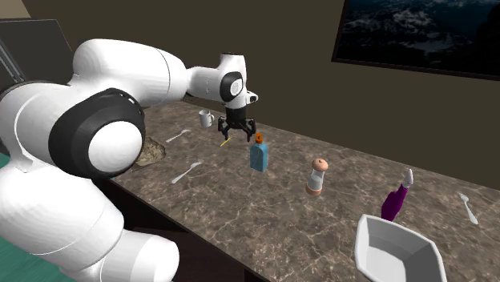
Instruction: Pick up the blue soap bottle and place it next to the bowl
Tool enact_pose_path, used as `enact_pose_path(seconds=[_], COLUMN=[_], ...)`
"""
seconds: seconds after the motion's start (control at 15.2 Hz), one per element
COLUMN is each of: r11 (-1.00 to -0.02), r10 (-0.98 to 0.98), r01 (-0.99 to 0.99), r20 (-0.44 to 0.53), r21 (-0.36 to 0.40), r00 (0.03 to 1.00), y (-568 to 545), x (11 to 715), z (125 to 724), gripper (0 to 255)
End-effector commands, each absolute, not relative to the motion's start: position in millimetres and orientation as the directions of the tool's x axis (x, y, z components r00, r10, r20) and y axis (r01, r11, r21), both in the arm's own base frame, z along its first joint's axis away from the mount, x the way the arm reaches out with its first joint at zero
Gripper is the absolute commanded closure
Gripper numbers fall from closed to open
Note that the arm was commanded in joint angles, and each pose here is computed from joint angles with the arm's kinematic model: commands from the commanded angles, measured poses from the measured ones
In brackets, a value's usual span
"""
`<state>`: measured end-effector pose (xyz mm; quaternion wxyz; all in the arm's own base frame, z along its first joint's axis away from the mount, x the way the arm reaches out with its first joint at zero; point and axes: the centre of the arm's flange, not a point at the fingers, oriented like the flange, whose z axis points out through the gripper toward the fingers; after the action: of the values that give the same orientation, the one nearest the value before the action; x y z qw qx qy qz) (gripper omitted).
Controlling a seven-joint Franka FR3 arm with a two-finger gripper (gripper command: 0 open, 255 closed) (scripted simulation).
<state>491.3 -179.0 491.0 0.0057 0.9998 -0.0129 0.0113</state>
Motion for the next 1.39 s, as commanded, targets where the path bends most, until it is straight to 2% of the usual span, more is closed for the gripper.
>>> enact_pose_path(seconds=[0.0, 0.66, 1.32], r11=[-1.0, -0.999, -0.999], r10=[-0.02, -0.001, -0.001], r01=[-0.021, 0.003, 0.003], r20=[0.037, 0.105, 0.105], r21=[0.004, -0.033, -0.033], r00=[0.999, 0.994, 0.994], y=[-195.8, -270.2, -268.8], x=[506.4, 602.5, 606.7], z=[483.6, 451.2, 411.4], gripper=[0, 0, 0])
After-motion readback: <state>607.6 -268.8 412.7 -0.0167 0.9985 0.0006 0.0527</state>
